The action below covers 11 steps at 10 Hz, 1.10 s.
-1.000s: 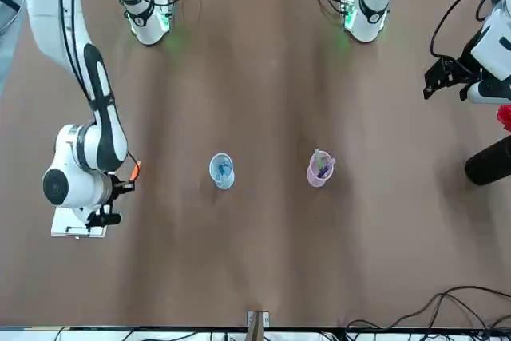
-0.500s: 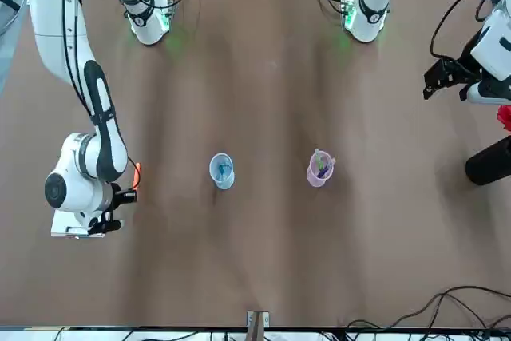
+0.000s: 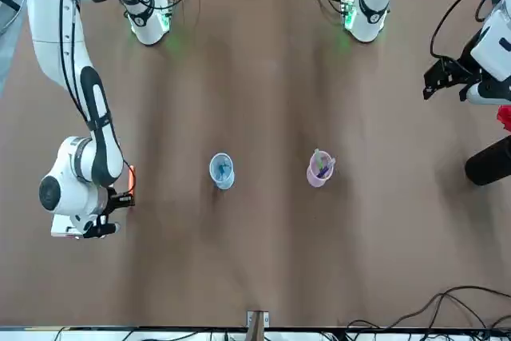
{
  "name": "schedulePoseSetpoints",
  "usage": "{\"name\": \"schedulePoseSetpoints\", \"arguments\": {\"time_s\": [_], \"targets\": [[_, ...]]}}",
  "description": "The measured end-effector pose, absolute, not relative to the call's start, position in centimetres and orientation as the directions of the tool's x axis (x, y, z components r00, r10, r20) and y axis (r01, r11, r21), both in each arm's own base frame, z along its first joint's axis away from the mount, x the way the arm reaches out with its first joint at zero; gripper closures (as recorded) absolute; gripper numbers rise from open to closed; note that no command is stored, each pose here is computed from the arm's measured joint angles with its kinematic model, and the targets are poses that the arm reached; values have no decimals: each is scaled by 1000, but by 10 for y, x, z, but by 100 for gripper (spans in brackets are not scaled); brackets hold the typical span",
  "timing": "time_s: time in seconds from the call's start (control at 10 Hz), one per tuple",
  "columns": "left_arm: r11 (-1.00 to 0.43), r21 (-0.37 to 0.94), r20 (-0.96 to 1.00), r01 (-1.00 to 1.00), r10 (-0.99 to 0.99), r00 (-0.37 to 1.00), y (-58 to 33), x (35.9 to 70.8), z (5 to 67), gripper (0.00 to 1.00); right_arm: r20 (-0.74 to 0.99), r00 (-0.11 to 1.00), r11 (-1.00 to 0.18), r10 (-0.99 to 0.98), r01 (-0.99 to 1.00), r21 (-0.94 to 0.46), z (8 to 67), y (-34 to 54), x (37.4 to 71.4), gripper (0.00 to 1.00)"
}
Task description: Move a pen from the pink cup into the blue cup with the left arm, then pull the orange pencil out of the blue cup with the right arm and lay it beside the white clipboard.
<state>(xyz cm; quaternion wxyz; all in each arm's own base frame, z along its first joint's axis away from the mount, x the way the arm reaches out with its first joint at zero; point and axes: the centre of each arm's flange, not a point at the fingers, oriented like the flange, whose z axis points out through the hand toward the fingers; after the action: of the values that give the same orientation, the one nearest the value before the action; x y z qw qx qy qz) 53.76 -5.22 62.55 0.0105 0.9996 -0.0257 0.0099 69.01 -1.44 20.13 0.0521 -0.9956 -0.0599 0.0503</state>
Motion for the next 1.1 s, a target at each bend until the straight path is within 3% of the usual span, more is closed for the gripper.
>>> {"name": "schedulePoseSetpoints", "arguments": {"time_s": [0.3, 0.6, 1.1], "targets": [[-998, 21, 20, -51, -51, 998, -52, 538, 626, 0, -47, 994, -991, 102, 97, -98, 278, -37, 702, 2], [-999, 21, 21, -49, -48, 999, -51, 538, 626, 0, 8, 998, -992, 59, 60, -111, 409, -66, 681, 0], [-1000, 22, 21, -11, -10, 1000, -41, 539, 626, 0, 75, 997, -999, 4, 8, -42, 530, -85, 638, 0]]}}
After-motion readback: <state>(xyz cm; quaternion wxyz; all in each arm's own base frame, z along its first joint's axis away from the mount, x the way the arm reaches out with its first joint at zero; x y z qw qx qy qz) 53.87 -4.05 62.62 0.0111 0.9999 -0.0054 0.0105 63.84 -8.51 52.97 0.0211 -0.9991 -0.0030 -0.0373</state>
